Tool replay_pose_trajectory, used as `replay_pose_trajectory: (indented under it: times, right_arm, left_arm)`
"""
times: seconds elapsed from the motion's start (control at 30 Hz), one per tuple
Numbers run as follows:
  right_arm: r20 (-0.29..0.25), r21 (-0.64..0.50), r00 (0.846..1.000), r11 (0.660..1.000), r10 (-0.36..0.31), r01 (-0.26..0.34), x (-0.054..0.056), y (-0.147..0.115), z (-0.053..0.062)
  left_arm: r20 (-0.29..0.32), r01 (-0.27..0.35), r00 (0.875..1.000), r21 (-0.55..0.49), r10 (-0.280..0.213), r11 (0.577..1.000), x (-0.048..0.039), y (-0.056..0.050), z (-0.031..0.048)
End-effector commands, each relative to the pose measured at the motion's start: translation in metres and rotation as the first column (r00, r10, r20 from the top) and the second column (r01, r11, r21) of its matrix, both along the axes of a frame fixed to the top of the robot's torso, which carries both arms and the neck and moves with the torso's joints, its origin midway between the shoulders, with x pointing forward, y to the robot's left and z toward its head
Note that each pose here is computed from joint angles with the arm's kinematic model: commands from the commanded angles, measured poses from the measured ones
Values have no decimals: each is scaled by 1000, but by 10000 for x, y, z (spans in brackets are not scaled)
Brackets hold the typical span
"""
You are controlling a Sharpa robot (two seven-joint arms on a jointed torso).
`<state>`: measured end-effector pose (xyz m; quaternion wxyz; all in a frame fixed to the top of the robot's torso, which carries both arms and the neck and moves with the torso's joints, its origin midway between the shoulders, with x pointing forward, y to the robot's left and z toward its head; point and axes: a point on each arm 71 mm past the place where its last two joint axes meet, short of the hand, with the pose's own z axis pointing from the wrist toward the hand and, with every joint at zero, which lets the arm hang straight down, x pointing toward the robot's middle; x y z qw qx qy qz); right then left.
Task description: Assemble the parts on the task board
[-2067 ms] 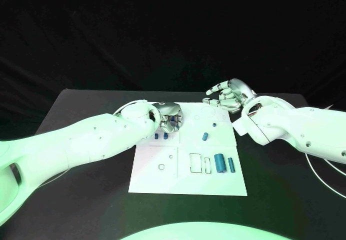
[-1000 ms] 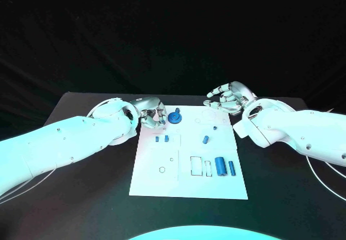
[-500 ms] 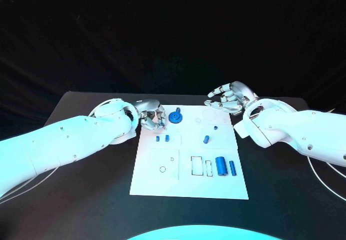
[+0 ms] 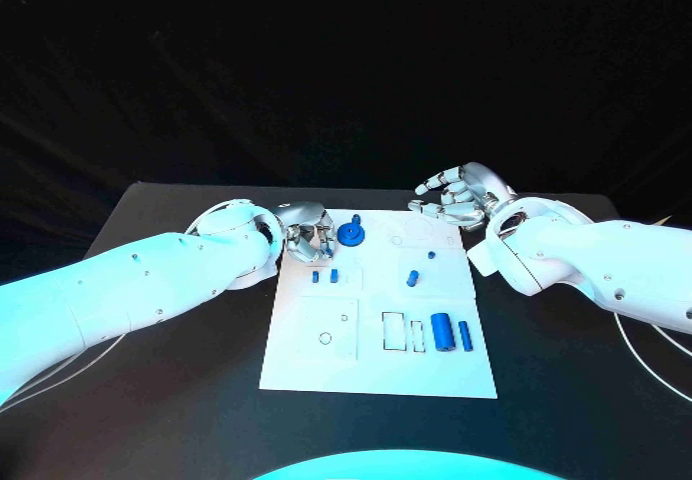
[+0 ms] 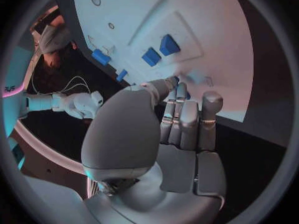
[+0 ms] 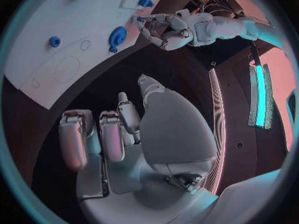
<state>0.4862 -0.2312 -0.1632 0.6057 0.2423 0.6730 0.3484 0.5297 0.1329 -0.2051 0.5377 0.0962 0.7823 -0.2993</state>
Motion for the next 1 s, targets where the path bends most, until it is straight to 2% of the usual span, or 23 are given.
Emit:
replay_pose_trajectory:
  times: [0.03, 0.47, 1.0]
  right_arm:
    - [11, -3, 1000, 1000, 14, -14, -3, 16, 6]
    - [11, -3, 1000, 1000, 13, -13, -3, 12, 6]
    - [12, -3, 1000, 1000, 13, -13, -5, 11, 7]
  left_arm:
    - [-17, 14, 1000, 0, -14, 1000, -12, -29, -17]
    - [-48, 14, 999, 26, -13, 1000, -13, -23, -64]
    - [-54, 17, 998, 14, -17, 1000, -16, -43, -84]
